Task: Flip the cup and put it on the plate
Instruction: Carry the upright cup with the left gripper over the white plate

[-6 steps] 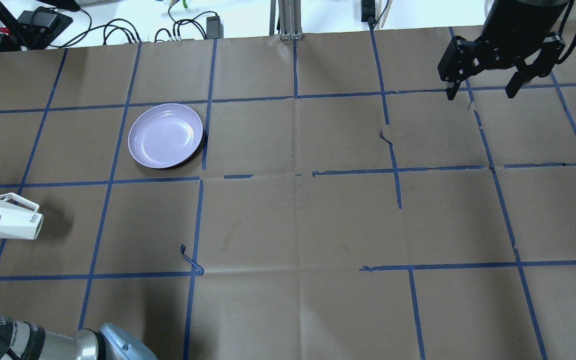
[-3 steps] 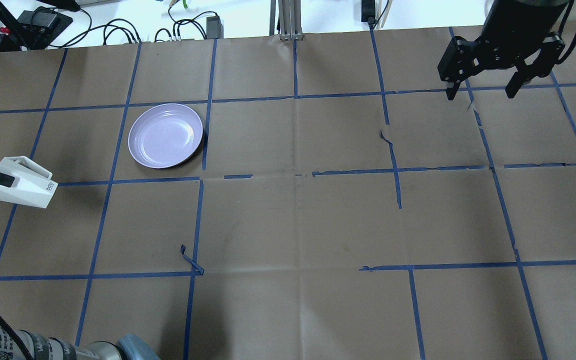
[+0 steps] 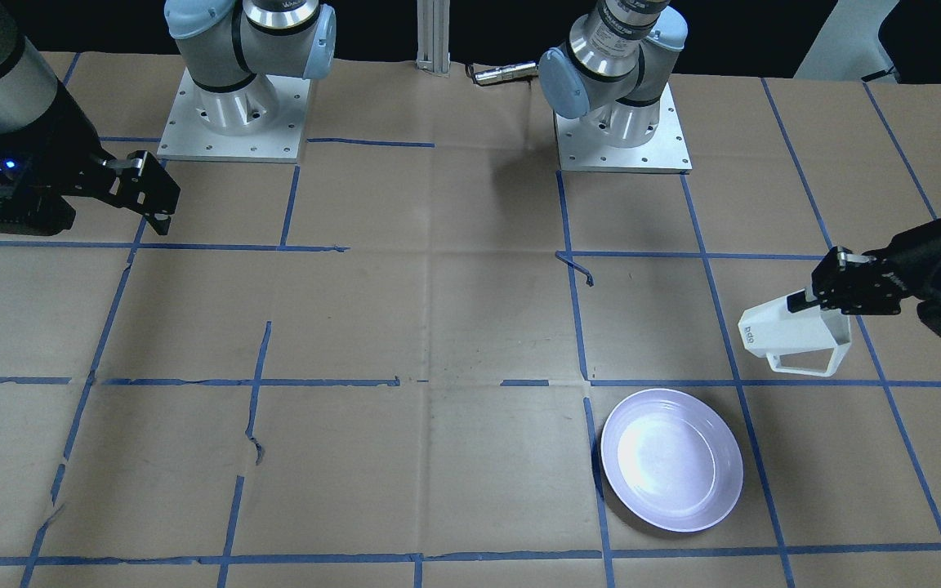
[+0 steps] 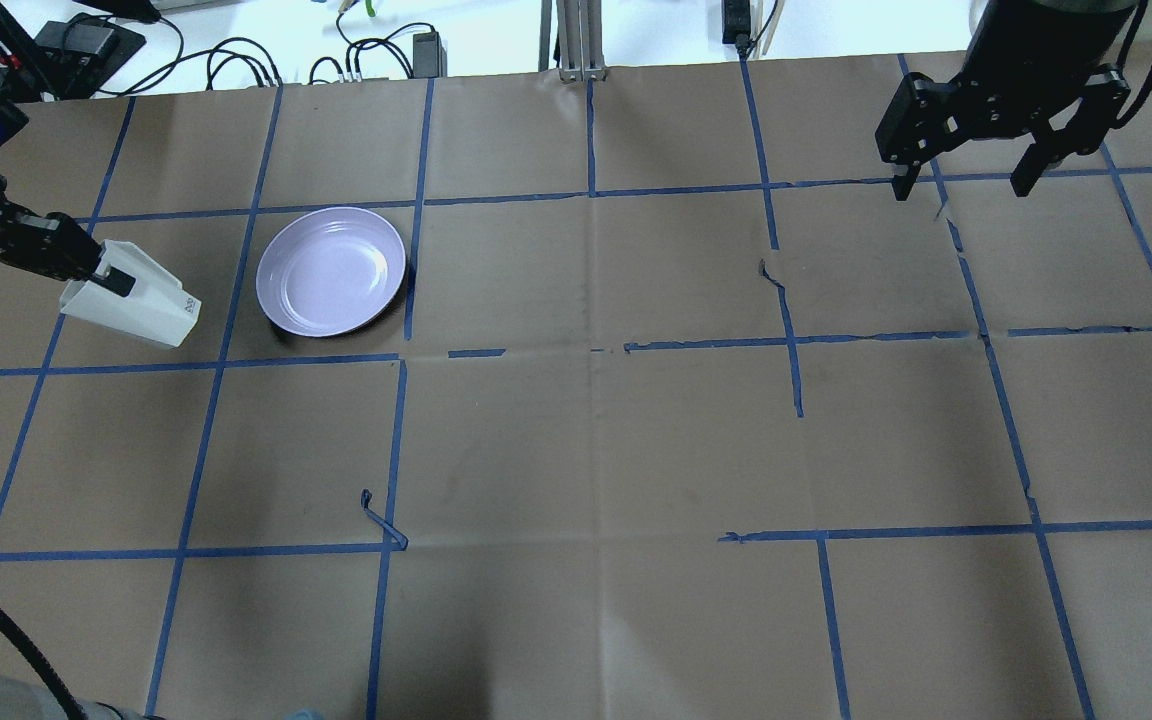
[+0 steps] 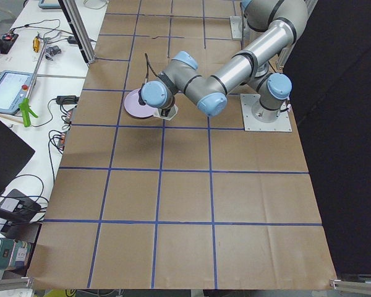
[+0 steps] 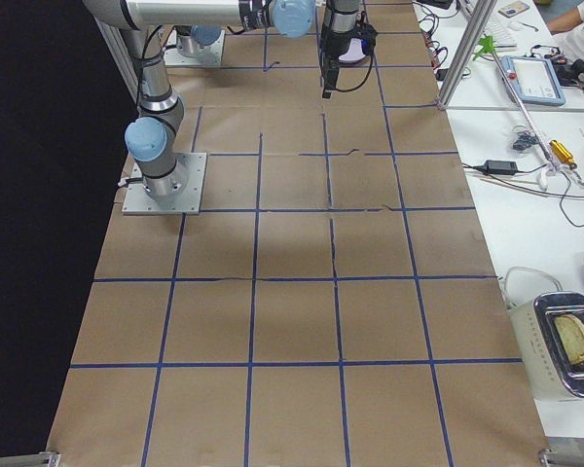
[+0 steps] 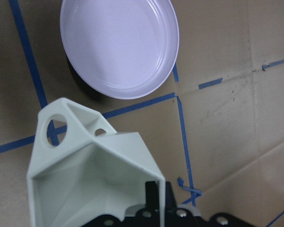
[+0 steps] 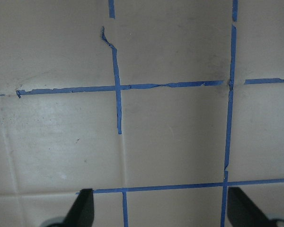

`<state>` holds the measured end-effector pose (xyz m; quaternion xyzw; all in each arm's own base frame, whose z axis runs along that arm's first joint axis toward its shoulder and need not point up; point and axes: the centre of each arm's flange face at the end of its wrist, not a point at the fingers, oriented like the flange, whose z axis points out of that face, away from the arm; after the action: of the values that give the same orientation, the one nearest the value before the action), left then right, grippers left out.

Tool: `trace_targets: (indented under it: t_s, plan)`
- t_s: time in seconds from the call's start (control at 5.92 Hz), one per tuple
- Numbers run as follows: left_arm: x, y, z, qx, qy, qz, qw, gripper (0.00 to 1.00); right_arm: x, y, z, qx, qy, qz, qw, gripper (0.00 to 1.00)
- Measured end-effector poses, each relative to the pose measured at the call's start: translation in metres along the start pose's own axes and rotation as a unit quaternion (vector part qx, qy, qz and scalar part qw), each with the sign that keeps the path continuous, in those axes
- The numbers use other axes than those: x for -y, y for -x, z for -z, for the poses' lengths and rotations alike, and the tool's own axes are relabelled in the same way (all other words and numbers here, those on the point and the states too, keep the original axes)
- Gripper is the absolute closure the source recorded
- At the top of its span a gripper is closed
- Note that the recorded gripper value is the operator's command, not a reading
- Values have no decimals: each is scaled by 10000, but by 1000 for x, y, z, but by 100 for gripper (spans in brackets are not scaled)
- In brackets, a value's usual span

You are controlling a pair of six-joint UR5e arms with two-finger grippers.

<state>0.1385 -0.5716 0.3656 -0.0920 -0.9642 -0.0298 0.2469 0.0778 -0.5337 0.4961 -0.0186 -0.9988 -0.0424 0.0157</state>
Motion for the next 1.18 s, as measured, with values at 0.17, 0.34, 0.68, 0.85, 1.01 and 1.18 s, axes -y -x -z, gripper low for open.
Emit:
trace_targets:
  t_s: [0.17,0.34,0.68,0.85,1.01,1.18]
  plan:
    - [27,-27,-22,324,-15,176,9993,100,0,0,0,0,0,0,10000,0]
    - [49,-49,-43,806,19,157,9966,100,0,0,0,0,0,0,10000,0]
    - [90,-84,-83,1626,-75,-430,9857,100,0,0,0,0,0,0,10000,0]
    - [104,-97,-107,1959,23,-734,9779,100,0,0,0,0,0,0,10000,0]
    - [116,-113,-133,2291,176,-1032,9678,100,0,0,0,0,0,0,10000,0]
    - [122,-123,-151,2526,304,-1208,9595,100,0,0,0,0,0,0,10000,0]
